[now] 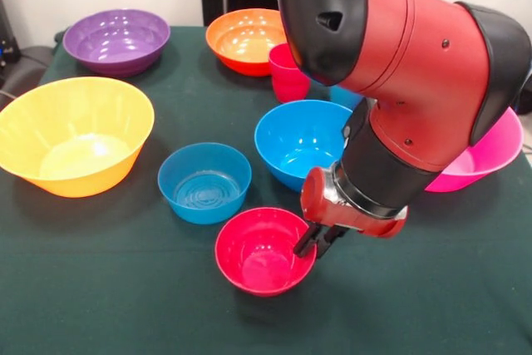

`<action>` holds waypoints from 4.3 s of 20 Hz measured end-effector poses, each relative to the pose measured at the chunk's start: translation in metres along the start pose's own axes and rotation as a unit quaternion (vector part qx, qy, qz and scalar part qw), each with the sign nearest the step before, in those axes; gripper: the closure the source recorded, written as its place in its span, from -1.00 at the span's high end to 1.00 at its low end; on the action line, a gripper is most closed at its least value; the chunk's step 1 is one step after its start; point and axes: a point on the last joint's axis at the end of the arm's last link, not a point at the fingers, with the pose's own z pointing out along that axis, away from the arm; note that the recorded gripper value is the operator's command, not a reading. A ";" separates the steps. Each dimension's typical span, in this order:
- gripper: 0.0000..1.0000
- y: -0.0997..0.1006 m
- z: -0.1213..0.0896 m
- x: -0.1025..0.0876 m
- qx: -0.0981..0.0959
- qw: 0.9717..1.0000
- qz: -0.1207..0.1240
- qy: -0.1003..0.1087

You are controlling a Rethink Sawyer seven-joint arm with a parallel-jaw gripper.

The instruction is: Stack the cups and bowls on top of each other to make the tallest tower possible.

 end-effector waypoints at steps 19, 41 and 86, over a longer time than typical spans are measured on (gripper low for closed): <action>-1.00 0.006 0.009 0.007 -0.009 0.999 0.033 0.013; 1.00 0.012 0.024 0.016 -0.009 0.999 0.029 0.024; 1.00 -0.041 -0.051 0.028 -0.023 0.997 0.075 0.026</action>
